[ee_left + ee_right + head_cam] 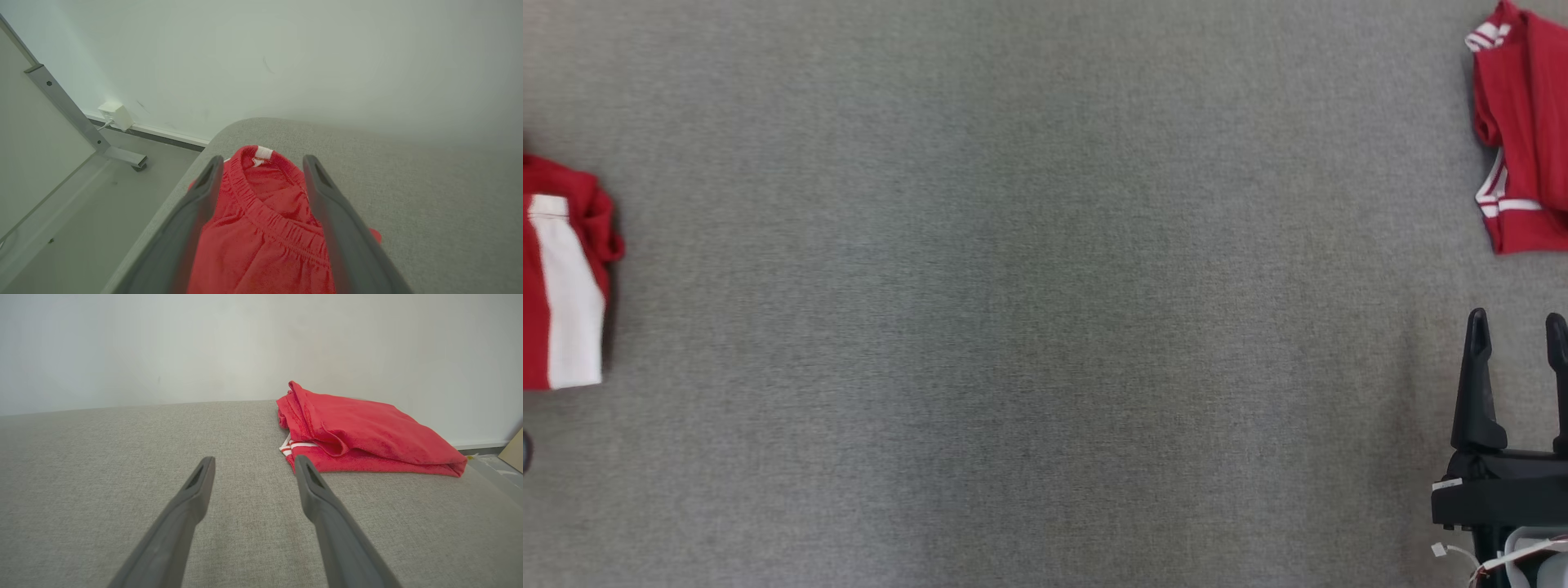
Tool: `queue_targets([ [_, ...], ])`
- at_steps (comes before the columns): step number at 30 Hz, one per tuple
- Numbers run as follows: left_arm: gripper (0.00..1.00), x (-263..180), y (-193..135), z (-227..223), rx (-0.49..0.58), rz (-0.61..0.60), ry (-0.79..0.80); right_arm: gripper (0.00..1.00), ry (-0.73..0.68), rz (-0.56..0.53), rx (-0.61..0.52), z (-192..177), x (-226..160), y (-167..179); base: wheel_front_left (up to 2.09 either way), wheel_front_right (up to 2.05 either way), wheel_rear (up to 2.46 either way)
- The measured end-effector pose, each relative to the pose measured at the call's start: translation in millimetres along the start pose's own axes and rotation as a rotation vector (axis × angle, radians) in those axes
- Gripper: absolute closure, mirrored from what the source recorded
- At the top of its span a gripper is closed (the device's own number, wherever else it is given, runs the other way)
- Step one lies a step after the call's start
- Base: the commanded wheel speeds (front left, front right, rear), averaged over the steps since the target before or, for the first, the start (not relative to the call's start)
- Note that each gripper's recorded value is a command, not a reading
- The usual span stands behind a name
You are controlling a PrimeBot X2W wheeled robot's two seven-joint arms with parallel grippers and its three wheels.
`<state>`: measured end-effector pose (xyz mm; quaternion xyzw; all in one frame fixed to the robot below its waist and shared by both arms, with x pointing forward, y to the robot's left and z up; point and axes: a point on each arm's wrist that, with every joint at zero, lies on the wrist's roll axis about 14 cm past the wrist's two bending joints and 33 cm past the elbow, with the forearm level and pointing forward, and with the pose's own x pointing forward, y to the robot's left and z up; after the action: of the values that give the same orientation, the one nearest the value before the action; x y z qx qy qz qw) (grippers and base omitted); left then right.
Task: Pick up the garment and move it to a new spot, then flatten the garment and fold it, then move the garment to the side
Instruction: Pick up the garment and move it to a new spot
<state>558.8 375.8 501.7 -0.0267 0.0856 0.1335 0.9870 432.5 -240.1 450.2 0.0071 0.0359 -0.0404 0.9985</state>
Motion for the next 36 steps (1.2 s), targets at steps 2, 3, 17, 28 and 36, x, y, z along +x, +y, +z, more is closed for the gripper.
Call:
queue_targets([
  [2, 0.0, 5, -5, -26, 0.001, -0.004, 0.084, 0.0, 0.016, -0.013, -0.01, -4, -1, -5, 0.0, 0.0, 0.0],
  [3, 0.0, 7, -7, -37, -0.012, -0.005, 0.12, 0.0, 0.022, -0.015, -0.015, -6, 0, -7, 0.0, 0.0, 0.0],
  [17, 1.0, -4, -19, -121, -0.085, -0.003, 0.454, 0.0, 0.012, 0.003, -0.032, 0, 8, -2, 0.0, 0.0, 0.0],
  [28, 1.0, 10, -7, 15, 0.033, -0.017, -0.071, 0.0, -0.025, 0.022, 0.026, 8, 2, 10, 0.0, 0.0, 0.0],
  [36, 1.0, -20, -73, 175, 0.095, -0.197, -0.478, 0.0, -0.061, 0.05, 0.095, 18, -10, 27, 0.0, 0.0, 0.0],
])
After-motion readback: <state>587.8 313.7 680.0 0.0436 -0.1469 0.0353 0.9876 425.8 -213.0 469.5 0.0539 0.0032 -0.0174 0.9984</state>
